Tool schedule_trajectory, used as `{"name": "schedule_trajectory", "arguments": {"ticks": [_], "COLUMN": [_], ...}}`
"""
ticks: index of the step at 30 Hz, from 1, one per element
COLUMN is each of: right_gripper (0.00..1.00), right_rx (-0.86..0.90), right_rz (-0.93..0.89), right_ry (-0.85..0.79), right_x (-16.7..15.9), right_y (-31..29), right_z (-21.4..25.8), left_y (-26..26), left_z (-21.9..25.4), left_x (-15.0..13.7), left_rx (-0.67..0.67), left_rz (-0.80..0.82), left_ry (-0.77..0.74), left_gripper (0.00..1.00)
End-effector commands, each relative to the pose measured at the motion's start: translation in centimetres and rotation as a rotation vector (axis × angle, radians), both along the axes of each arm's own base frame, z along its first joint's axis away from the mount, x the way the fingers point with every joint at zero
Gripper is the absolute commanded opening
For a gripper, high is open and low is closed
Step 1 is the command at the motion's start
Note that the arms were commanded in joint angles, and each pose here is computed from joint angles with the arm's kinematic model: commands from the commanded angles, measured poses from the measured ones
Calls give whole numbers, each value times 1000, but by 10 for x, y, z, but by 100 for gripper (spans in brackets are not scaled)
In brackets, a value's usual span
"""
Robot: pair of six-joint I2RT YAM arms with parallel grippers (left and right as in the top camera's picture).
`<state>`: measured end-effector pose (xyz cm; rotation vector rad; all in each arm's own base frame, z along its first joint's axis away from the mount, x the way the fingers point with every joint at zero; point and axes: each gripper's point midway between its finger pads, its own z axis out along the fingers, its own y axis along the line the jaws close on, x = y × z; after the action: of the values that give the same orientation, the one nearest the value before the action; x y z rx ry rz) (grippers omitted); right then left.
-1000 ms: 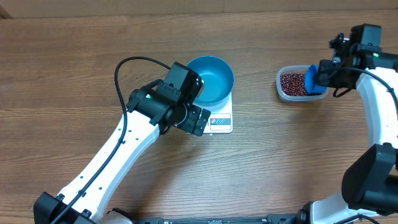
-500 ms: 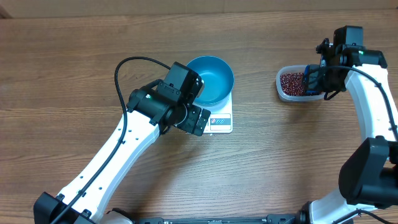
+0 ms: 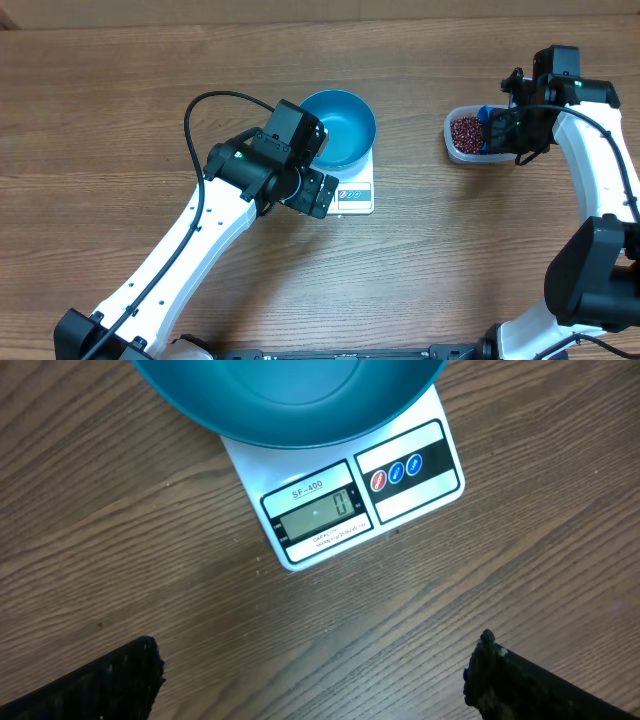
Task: Scoop item into bowl and weigh 150g on scale
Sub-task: 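Lower the scoop into the beans and drag it through with the right gripper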
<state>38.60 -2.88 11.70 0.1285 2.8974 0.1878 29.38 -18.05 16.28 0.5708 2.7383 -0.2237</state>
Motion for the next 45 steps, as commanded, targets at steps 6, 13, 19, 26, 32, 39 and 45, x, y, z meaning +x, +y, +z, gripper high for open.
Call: {"name": "schedule_trajectory", "arguments": {"ticks": [6,13,19,26,32,39,45], "right_gripper": [4,4,4,4,4,4,4], "right_rx": [32,118,134,13,-126,-216,-243], "right_rz": [14,64,62,-110,-161,-101,-76], "right_ry": [19,-7,0,9,-26,-45,-30], "right_x": [-3,0,-2,1,9,15,13], "right_y": [9,24,27,-13,-45,-39,-31], "right_z": [-3,1,1,-1,14,17,8], "left_y": [-3,-3,-3,-3,-3,-3,-3], "left_z": [5,5,5,5,5,5,5], "left_x": [3,3,3,3,3,3,3], "left_rx": [-7,-7,-7,-7,-7,-7,-7], "left_rz": [-16,-16,-16,-16,-16,-16,-16], "left_ry": [-17,-17,-17,-17,-17,-17,-17], "left_gripper": [100,100,100,100,100,100,100]}}
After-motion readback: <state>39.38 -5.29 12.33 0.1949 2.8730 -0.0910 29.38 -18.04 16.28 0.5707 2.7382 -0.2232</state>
